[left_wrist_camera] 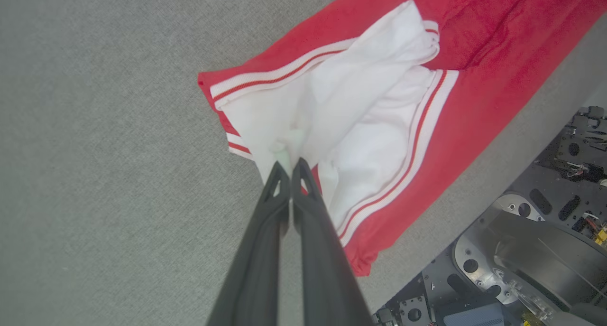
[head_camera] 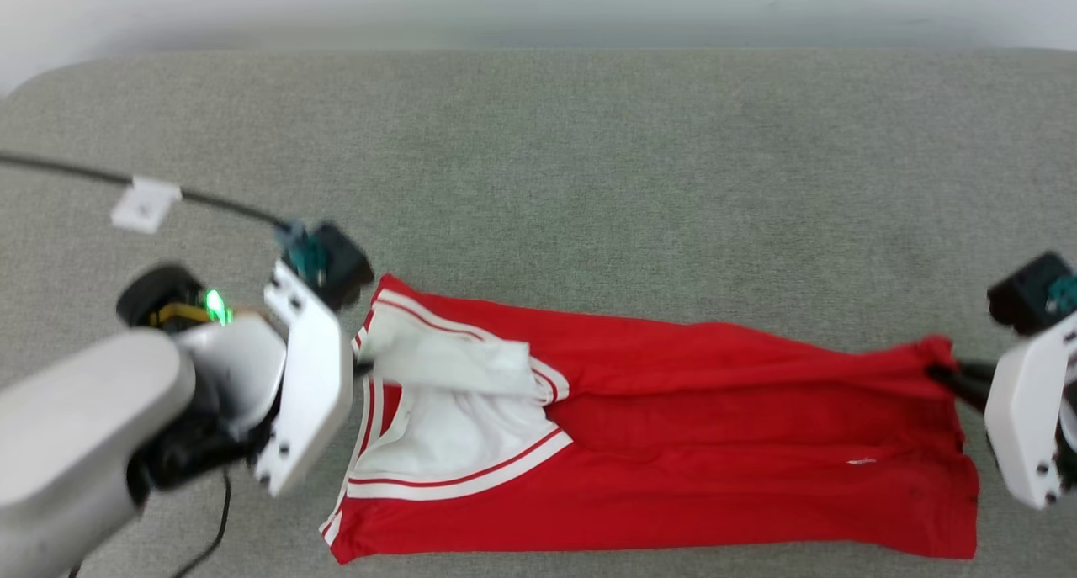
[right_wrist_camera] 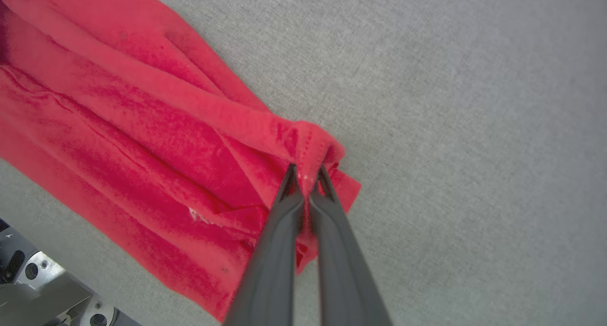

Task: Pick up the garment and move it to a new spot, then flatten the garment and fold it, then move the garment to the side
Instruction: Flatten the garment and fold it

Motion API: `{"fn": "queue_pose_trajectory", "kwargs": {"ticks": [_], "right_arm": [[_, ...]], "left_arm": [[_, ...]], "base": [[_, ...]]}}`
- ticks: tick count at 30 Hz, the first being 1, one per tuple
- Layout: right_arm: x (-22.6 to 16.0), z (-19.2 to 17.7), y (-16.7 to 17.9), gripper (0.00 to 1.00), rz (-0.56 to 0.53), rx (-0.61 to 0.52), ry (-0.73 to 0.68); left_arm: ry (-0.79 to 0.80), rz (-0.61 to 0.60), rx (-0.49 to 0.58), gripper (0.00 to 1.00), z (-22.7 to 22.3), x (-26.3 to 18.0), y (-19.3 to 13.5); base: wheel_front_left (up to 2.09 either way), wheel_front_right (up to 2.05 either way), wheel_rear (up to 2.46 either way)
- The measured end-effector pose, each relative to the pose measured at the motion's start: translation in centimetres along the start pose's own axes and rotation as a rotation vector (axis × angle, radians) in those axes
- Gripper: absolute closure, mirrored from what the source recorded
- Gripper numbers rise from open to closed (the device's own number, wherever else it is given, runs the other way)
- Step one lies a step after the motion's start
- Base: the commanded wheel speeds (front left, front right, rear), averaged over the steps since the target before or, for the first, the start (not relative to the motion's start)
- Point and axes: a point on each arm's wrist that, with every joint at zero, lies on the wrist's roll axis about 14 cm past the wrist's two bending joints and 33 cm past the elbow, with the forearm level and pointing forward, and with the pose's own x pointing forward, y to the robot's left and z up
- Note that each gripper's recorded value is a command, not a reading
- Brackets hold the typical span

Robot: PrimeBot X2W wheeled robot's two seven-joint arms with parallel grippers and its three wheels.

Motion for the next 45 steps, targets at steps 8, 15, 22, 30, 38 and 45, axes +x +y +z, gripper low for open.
{"fn": "queue_pose_trajectory", "kwargs": {"ticks": [8,15,22,30,38,45], "right_arm": [[-0.1,-5.3,2.0,1.00,0.035,0.070,0.090],[1.2,-7.9,2.9,0.71,0.047,0.110,0.149],[0.1,-3.9,1.2,0.00,-0.009,0.120,-0.048],[-2.7,-1.0,-1.9,0.00,-0.104,0.183,-0.235],[-2.8,-3.8,-3.6,0.00,-0.175,0.340,-0.238],[-1.0,-7.3,-0.9,0.00,-0.120,0.476,-0.140]], "left_arm": [[0.117,-0.101,-0.105,1.00,-6.4,1.4,-4.1],[0.185,-0.150,-0.182,1.00,-9.7,3.2,-5.8],[-0.058,-0.021,-0.143,0.00,-5.6,2.6,-3.3],[-0.496,0.233,-0.135,0.00,0.6,-0.2,0.3],[-0.771,0.490,-0.198,0.00,2.2,-2.3,3.4],[-0.897,0.669,-0.254,0.00,3.2,-4.8,5.1]], "base": [[0.00,0.00,0.00],[0.00,0.00,0.00],[0.00,0.00,0.00],[0.00,0.00,0.00],[0.00,0.00,0.00],[0.00,0.00,0.00]]}}
